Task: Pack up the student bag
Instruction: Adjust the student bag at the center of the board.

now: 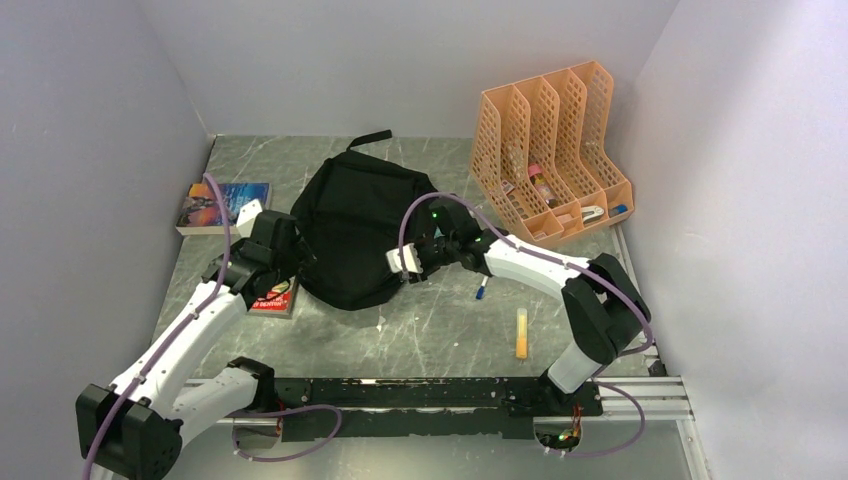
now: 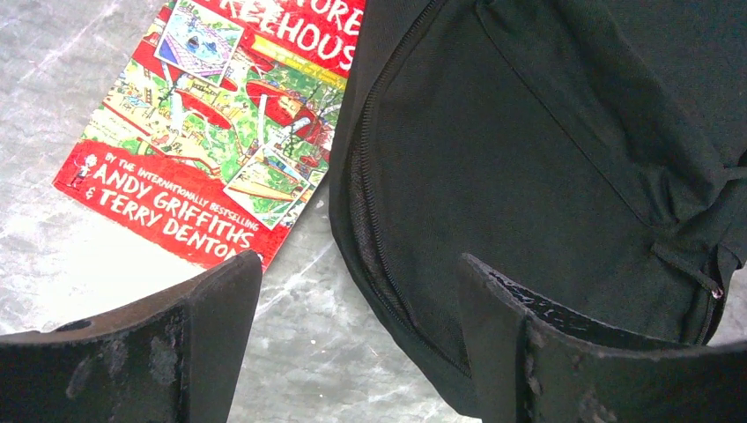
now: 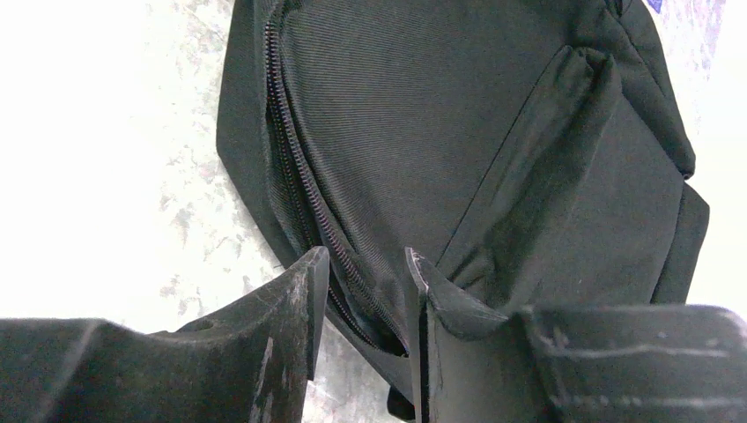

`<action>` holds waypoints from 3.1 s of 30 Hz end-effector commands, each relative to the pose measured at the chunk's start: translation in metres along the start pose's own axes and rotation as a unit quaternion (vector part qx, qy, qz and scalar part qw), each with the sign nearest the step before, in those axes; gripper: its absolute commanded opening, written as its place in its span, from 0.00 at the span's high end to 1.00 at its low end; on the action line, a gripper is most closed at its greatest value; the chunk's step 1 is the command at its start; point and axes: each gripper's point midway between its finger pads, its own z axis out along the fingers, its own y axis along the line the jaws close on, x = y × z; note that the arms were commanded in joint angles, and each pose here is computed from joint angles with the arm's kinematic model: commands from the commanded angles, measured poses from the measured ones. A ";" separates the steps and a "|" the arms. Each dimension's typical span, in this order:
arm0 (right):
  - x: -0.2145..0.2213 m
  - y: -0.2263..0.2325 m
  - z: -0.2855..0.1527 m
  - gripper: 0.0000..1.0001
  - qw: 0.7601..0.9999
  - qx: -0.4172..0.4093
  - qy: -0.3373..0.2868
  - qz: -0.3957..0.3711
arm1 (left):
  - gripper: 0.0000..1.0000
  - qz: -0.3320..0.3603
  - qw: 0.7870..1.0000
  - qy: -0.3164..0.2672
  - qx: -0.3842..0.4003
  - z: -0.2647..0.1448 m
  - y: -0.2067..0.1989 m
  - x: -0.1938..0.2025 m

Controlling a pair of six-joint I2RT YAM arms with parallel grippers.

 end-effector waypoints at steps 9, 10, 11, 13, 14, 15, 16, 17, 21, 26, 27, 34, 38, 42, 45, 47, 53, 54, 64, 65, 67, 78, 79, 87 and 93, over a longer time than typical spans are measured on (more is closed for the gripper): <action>0.009 -0.005 0.014 0.60 0.999 -0.004 0.029 -0.031 | 0.16 -0.003 1.000 0.007 0.020 0.007 -0.004 0.000; 0.009 -0.004 0.015 0.60 0.999 -0.006 0.029 -0.031 | 0.16 -0.004 1.000 0.007 0.020 0.007 -0.003 -0.001; 0.008 -0.003 0.016 0.60 0.999 -0.007 0.029 -0.033 | 0.16 -0.003 1.000 0.007 0.019 0.007 -0.002 0.000; 0.006 -0.003 0.019 0.59 0.999 -0.009 0.028 -0.037 | 0.16 -0.003 1.000 0.008 0.018 0.008 -0.001 0.000; 0.004 -0.003 0.020 0.59 0.999 -0.008 0.026 -0.039 | 0.16 -0.004 1.000 0.008 0.017 0.008 0.000 0.000; 0.003 -0.003 0.022 0.59 0.999 -0.007 0.025 -0.041 | 0.15 -0.005 1.000 0.008 0.016 0.008 0.000 0.000; 0.000 -0.004 0.024 0.59 0.999 -0.005 0.024 -0.043 | 0.16 -0.006 1.000 0.008 0.015 0.008 0.001 0.000; -0.003 -0.005 0.027 0.59 0.999 -0.004 0.021 -0.046 | 0.16 -0.007 1.000 0.009 0.014 0.008 0.002 0.000; -0.017 -0.005 0.043 0.58 0.998 -0.005 0.010 -0.058 | 0.15 -0.015 1.000 0.007 0.011 0.007 0.005 -0.001; -0.028 -0.003 0.066 0.58 0.997 -0.009 0.011 -0.076 | 0.16 -0.026 1.000 -0.011 0.006 0.001 0.009 -0.009; -0.031 -0.004 0.070 0.58 0.997 -0.008 0.011 -0.080 | 0.16 -0.028 0.999 -0.015 0.005 -0.001 0.010 -0.011; -0.046 -0.006 0.090 0.58 0.995 0.004 0.008 -0.097 | 0.16 -0.040 0.999 -0.032 -0.001 -0.007 0.016 -0.018; -0.053 -0.004 0.096 0.63 0.995 0.004 -0.001 -0.095 | 0.16 -0.043 0.999 -0.031 -0.001 -0.006 0.015 -0.018; -0.061 -0.010 0.097 0.77 0.997 0.016 -0.016 -0.068 | 0.16 -0.043 0.999 -0.030 0.000 -0.006 0.015 -0.017; -0.069 -0.023 0.095 0.93 0.998 0.049 -0.031 -0.013 | 0.16 -0.044 0.998 -0.033 -0.001 -0.007 0.015 -0.019; -0.072 -0.035 0.094 1.00 0.996 0.070 -0.041 0.038 | 0.15 -0.046 0.998 -0.035 0.001 -0.008 0.015 -0.020; -0.053 -0.065 0.091 1.00 0.974 0.105 -0.053 0.195 | 0.12 -0.051 0.998 -0.046 0.009 -0.016 0.012 -0.029; -0.049 -0.070 0.091 1.00 0.968 0.109 -0.053 0.220 | 0.11 -0.051 0.997 -0.049 0.010 -0.018 0.012 -0.032; -0.007 -0.129 0.067 1.00 0.854 0.191 -0.078 0.478 | 0.10 -0.050 0.996 -0.061 0.043 -0.029 -0.003 -0.046; 0.000 -0.135 0.061 1.00 0.838 0.202 -0.081 0.500 | 0.10 -0.049 0.996 -0.061 0.048 -0.029 -0.005 -0.046; 0.018 -0.146 0.050 1.00 0.802 0.226 -0.083 0.546 | 0.10 -0.047 0.995 -0.060 0.058 -0.030 -0.008 -0.047; 0.059 -0.166 0.023 1.00 0.705 0.270 -0.112 0.646 | 0.13 -0.032 0.996 -0.016 0.080 -0.007 -0.019 -0.020; 0.061 -0.165 0.023 1.00 0.702 0.272 -0.111 0.649 | 0.13 -0.030 0.997 -0.011 0.075 -0.005 -0.018 -0.017; 0.072 -0.167 0.014 1.00 0.692 0.296 -0.110 0.649 | 0.14 -0.020 1.000 0.018 0.009 0.011 0.005 0.002; 0.075 -0.168 0.012 1.00 0.691 0.293 -0.114 0.651 | 0.15 -0.031 0.999 0.036 0.001 0.025 0.011 0.022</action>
